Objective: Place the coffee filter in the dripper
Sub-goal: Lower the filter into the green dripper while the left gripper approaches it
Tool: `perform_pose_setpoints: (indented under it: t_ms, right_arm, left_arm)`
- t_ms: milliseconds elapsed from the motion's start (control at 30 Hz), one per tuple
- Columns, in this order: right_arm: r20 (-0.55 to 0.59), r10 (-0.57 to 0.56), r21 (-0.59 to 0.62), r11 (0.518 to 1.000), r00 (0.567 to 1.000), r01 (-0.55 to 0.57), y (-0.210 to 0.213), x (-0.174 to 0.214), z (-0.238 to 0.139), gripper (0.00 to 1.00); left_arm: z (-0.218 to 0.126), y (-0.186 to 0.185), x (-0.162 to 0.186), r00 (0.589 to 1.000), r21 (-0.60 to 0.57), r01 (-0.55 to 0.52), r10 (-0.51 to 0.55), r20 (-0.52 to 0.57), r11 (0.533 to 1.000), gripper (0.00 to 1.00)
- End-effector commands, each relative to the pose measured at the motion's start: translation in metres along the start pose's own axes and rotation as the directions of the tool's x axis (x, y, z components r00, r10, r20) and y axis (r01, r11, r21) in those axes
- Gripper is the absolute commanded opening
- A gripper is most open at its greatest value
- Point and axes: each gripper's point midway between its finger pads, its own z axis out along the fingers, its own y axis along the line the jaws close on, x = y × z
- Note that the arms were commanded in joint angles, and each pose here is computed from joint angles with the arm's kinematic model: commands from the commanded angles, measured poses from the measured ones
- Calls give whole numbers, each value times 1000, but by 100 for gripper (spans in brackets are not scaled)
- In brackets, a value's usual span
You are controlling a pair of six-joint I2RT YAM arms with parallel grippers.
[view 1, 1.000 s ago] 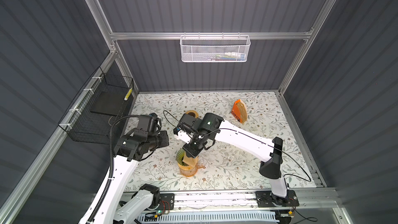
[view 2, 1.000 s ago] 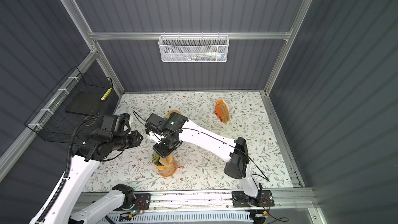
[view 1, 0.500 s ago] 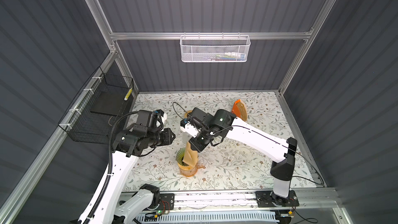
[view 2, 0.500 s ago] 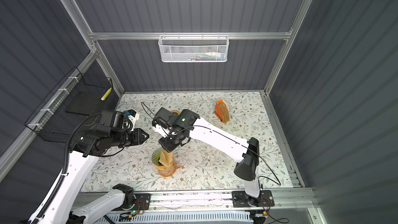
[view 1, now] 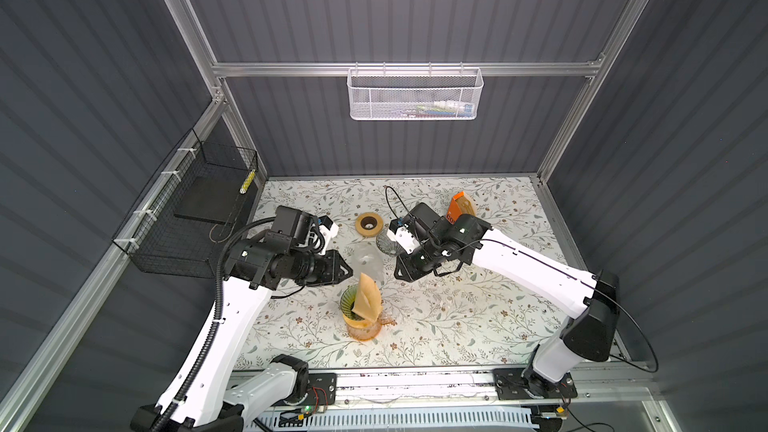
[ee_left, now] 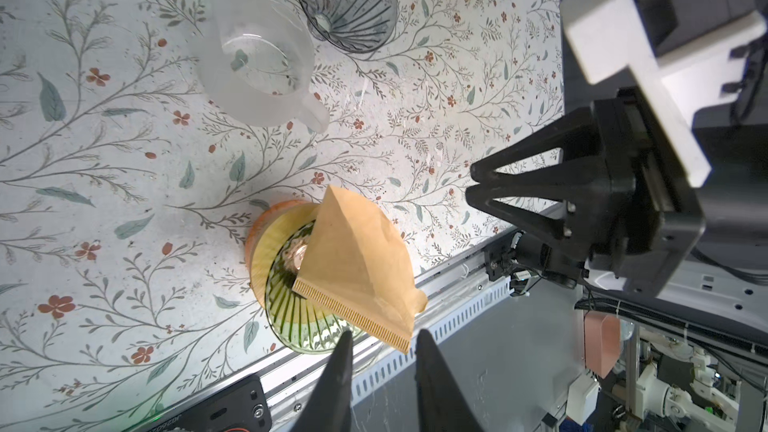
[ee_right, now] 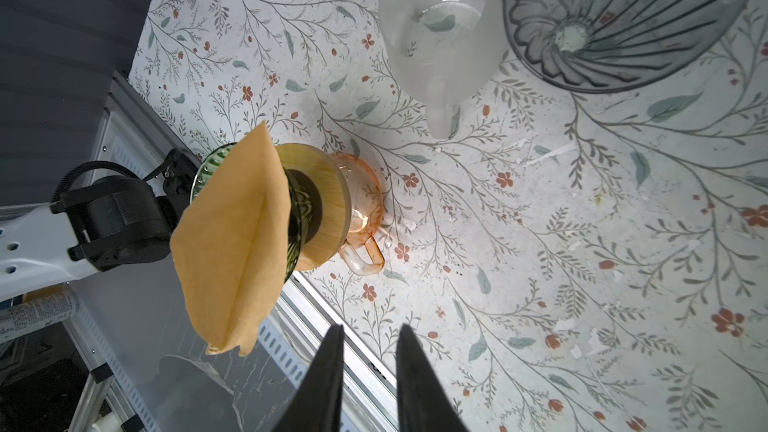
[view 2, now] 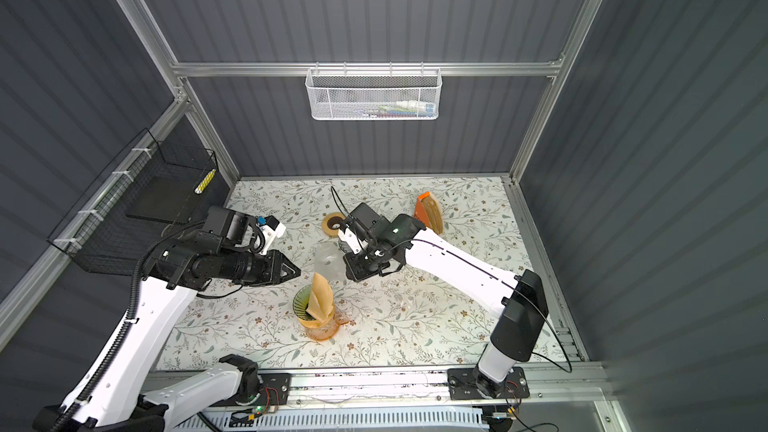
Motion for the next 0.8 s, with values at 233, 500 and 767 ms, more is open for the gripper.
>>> perform_pose_setpoints:
  t_ms: [233, 500, 767]
  right_arm:
    - [46, -25, -66, 997, 999, 29, 17, -15, 0, 27]
    - [35, -49, -31, 998, 998, 50, 14, -11, 12, 28]
    - [49, -55, -37, 998, 997, 57, 15, -12, 15, 29]
  left_arm:
    - [30, -7, 25, 982, -121, -88, 66, -174, 989, 29]
    - [40, 3, 29, 971, -236, -114, 58, -232, 965, 33]
    - [47, 10, 33, 962, -293, -133, 52, -269, 947, 29]
